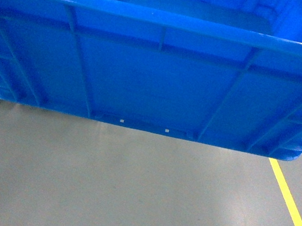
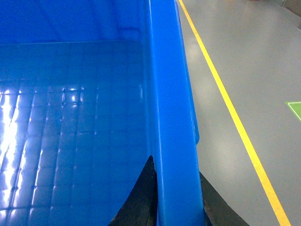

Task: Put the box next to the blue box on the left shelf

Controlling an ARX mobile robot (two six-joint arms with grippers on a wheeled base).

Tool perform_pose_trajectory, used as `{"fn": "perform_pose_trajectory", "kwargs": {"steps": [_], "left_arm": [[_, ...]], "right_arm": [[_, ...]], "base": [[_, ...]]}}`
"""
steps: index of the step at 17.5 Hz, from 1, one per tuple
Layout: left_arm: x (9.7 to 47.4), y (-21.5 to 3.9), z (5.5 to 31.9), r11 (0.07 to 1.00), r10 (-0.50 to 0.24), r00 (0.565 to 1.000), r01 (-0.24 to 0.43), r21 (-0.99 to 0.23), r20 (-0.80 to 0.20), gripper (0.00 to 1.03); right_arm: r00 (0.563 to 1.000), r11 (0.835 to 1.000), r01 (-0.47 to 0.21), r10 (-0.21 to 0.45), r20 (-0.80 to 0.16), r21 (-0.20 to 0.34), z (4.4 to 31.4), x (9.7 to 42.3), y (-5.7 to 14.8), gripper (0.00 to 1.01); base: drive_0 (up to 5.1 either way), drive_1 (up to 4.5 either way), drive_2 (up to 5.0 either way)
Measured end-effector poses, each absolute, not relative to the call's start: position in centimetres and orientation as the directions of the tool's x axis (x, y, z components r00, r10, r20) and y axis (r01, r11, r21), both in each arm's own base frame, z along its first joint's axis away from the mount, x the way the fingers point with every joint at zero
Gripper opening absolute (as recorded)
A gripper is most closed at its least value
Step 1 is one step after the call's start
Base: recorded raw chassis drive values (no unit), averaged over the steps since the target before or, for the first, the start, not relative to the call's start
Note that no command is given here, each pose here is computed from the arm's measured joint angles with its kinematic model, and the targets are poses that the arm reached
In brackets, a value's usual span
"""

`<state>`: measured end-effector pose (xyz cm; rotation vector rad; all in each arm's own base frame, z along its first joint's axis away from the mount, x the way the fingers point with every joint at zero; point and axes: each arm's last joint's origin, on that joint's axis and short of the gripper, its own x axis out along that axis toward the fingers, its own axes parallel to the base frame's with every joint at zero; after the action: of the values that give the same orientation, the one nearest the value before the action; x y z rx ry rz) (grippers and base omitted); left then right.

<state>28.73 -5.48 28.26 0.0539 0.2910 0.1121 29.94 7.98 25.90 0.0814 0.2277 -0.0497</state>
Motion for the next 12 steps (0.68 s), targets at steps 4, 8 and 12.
{"fn": "perform_pose_trajectory", "kwargs": {"steps": [4,8,12], "left_arm": [[28.74,-5.48,28.28,0.992,0.117,0.952,-0.102,0.068,-0.281,0.09],[28.73,-5.47,28.25,0.992,0.118,0.951,-0.103,0.070,-0.284,0.09],[28.73,-5.47,28.25,0.992,0.118,0.951,-0.102,0.071,-0.284,0.09]], "right_arm": [[0.974,0.995,0.058,-0.040,-0.224,0.076,25.93,29.95,7.98,0.10],[0.973,0.995,0.058,-0.040,-0.226,0.075,25.87,29.98,7.99,0.10],[0.972,0.995,0.059,-0.041,-0.230,0.074,25.83,29.97,7.99,0.10]], "base": [[0.0,4.35,-4.3],[0.0,4.30,-4.3],[0.1,4.35,-4.3]]}}
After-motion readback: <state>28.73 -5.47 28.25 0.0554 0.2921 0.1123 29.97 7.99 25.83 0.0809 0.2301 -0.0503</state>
